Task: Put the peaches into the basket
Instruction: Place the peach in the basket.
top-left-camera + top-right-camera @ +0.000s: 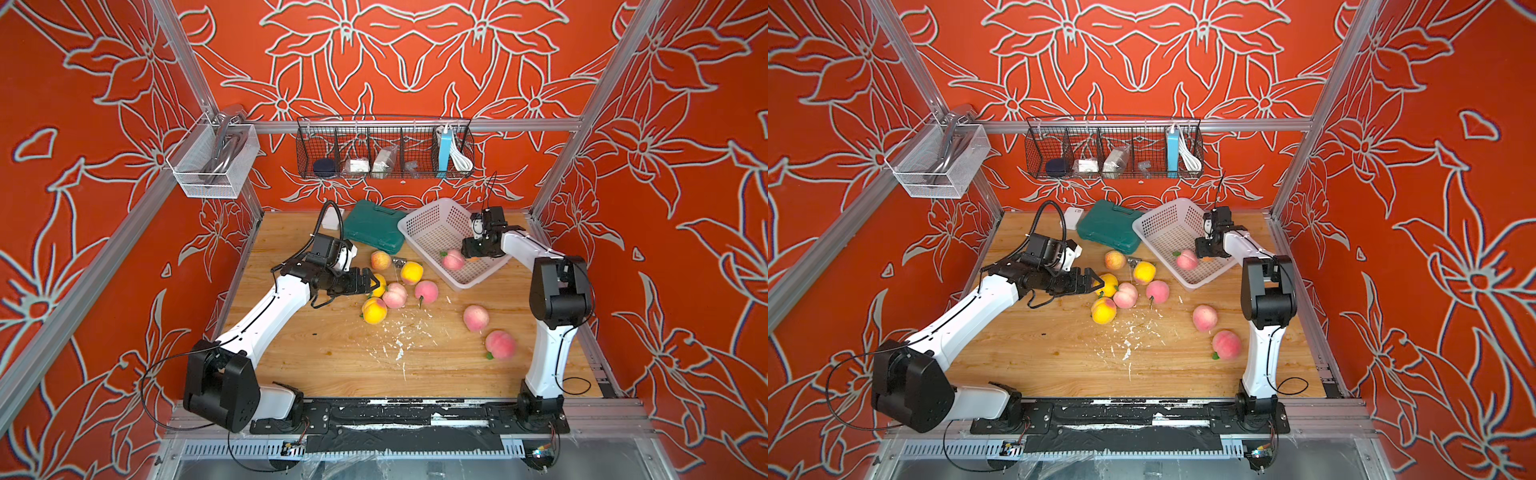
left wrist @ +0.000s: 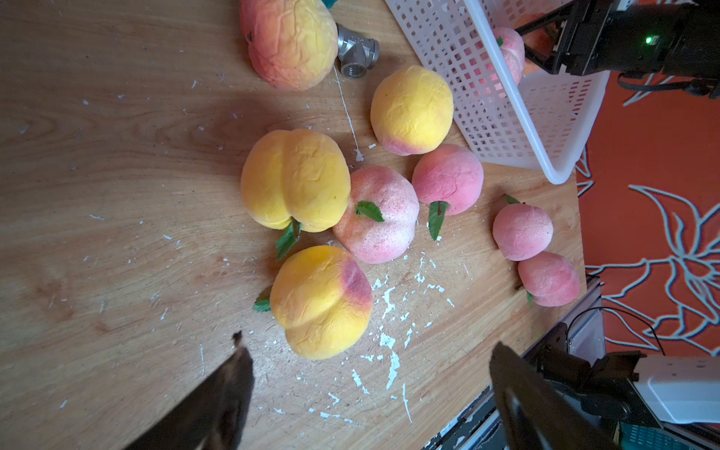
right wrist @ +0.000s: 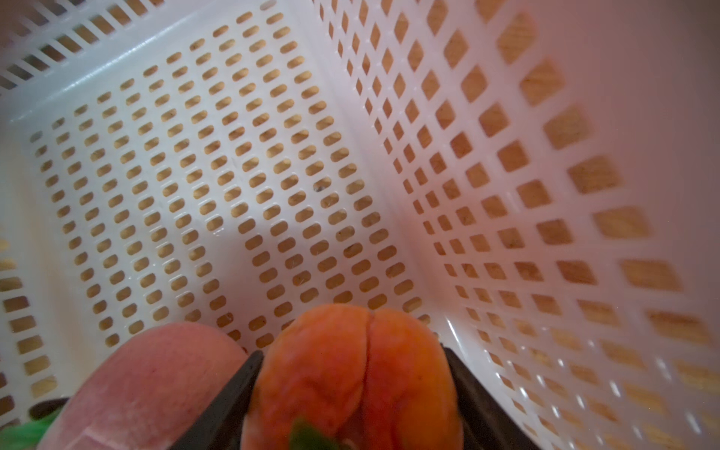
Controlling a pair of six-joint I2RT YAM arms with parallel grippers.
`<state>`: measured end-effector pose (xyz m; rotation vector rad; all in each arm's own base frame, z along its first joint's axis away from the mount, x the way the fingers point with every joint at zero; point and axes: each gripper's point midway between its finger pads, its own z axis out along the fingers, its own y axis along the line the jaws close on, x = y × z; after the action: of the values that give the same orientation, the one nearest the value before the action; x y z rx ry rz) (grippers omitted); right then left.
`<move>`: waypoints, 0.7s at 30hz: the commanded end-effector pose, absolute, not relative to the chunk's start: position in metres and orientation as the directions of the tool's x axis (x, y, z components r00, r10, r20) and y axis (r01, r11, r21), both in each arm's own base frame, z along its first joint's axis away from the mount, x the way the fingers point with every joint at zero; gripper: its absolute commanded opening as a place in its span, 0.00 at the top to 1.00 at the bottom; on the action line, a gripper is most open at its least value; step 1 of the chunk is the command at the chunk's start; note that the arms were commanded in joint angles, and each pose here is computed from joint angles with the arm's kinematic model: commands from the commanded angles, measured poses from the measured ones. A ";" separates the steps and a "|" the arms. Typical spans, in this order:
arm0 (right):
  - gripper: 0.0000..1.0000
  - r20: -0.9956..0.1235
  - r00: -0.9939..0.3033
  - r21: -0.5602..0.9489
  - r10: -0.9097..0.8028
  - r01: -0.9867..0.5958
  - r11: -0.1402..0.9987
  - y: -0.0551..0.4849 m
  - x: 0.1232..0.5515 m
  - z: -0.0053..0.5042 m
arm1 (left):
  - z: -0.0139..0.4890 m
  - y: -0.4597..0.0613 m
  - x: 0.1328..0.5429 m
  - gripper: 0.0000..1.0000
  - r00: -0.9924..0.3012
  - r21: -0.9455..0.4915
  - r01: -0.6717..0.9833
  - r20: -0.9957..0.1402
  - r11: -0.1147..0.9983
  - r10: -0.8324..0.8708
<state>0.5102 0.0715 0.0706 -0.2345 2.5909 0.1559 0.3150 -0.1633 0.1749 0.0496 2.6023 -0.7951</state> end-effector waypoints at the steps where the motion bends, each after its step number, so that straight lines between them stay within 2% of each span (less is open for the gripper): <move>1: 0.40 -0.498 -0.859 0.054 -0.117 -0.165 0.985 0.064 0.512 0.066 | 0.170 -0.164 0.314 0.10 -0.916 -0.538 0.160 -0.393 0.828 -0.079; 8: 0.39 -0.487 -0.866 0.061 -0.115 -0.165 0.984 0.065 0.512 0.065 | 0.179 -0.169 0.315 0.10 -0.907 -0.566 0.181 -0.413 0.804 -0.086; 21: 0.23 -0.491 -0.864 0.074 -0.113 -0.171 0.983 0.068 0.510 0.074 | 0.184 -0.169 0.311 0.09 -0.901 -0.575 0.189 -0.424 0.796 -0.093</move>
<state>0.5104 0.0717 0.0682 -0.2113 2.6135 0.1637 0.3135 -0.1693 0.1754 0.0636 2.5784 -0.8570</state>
